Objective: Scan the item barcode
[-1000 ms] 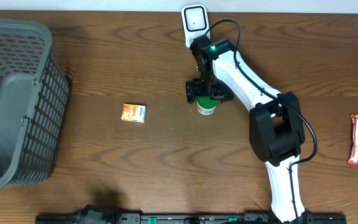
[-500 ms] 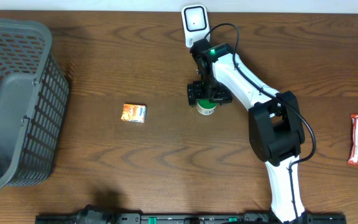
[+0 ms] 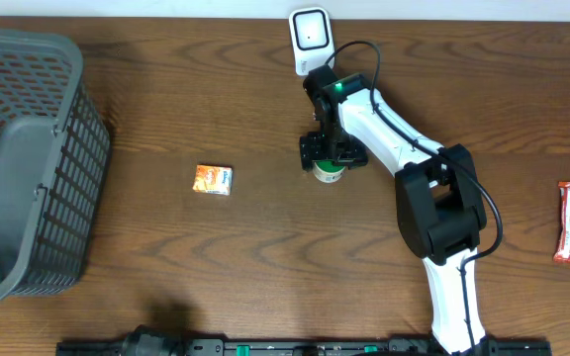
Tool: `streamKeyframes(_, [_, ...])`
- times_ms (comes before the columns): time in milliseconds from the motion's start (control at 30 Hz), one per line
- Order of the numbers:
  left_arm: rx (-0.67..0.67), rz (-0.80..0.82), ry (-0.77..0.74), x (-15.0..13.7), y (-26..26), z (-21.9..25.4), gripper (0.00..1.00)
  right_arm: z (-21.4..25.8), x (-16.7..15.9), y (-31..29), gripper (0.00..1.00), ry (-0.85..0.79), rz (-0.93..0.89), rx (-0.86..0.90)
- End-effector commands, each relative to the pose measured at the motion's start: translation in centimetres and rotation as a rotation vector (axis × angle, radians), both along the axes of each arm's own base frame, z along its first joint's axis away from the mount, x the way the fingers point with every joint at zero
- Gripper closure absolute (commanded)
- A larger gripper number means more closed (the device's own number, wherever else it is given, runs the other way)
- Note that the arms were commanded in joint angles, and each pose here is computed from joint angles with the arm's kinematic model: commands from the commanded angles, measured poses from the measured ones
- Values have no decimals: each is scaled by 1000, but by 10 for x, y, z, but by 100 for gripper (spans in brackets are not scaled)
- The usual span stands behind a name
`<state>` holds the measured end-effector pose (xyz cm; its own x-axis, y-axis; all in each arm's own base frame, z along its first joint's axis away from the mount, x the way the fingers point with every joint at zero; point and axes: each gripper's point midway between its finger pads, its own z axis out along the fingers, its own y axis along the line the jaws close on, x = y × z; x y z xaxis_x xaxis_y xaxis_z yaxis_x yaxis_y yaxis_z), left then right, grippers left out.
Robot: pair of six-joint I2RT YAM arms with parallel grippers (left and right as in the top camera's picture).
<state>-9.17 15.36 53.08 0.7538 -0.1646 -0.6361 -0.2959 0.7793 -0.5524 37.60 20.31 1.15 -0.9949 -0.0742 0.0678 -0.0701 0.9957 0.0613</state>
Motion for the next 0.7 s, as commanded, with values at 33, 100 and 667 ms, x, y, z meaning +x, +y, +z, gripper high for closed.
streamKeyframes(33, [3, 13, 1, -4, 2, -1, 2, -10, -10, -4, 27, 36, 3, -20])
streamKeyframes(100, [3, 14, 1, -4, 2, -1, 2, -10, -10, -4, 32, 37, 3, -20])
streamKeyframes(667, [3, 14, 1, -4, 2, -1, 2, -8, -13, 6, 29, 50, 58, 40])
